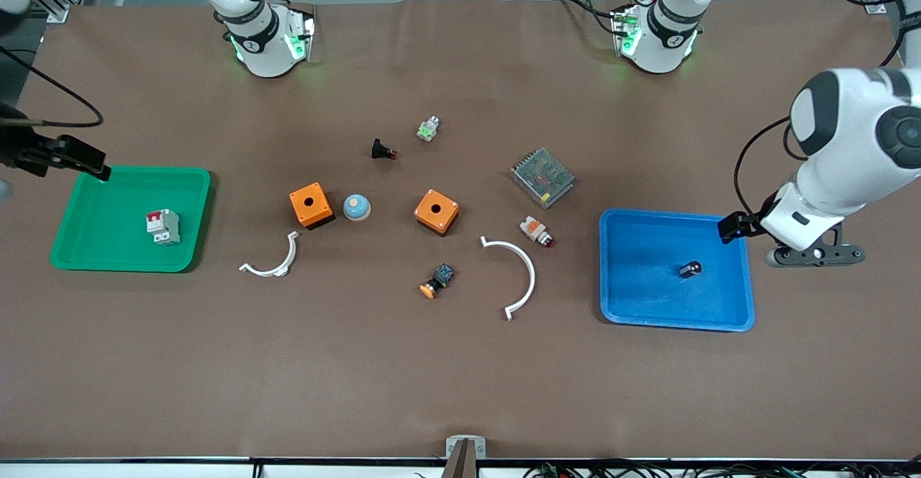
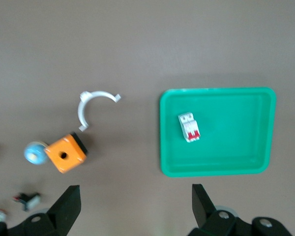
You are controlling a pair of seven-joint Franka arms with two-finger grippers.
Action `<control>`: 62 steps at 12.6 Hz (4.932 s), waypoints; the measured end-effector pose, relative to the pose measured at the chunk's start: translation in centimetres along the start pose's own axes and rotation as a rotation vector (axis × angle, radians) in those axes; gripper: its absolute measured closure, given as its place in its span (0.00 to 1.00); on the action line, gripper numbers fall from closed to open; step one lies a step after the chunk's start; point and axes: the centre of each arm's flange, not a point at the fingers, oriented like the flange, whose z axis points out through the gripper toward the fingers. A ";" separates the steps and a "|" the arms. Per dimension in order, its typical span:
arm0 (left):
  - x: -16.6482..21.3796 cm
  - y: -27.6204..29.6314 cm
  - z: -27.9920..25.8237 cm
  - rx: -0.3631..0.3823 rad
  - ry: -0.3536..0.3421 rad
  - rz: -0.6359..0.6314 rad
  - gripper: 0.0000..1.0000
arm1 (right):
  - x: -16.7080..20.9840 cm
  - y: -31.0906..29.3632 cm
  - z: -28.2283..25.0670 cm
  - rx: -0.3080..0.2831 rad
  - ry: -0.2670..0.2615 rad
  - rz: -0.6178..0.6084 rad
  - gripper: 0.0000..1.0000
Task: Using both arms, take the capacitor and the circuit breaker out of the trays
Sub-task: 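Lower the left gripper onto the capacitor while the right gripper reaches the breaker, then grasp the capacitor with the left gripper while the right gripper grasps the breaker, then carry the capacitor and breaker toward the table middle with both grippers, then lower both parts onto the table and open both grippers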
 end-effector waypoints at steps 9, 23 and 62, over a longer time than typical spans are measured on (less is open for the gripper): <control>-0.3 1.8 15.4 -0.032 -0.039 0.019 0.26 | -0.2 8.9 24.0 0.031 -0.031 -0.159 0.00; 0.3 4.5 12.5 -0.041 -0.113 0.027 0.66 | -0.6 11.6 36.2 0.034 0.077 -0.221 0.60; 1.8 10.0 -20.4 0.122 -0.003 -0.086 0.00 | 5.1 0.9 -2.6 0.106 0.196 0.239 0.00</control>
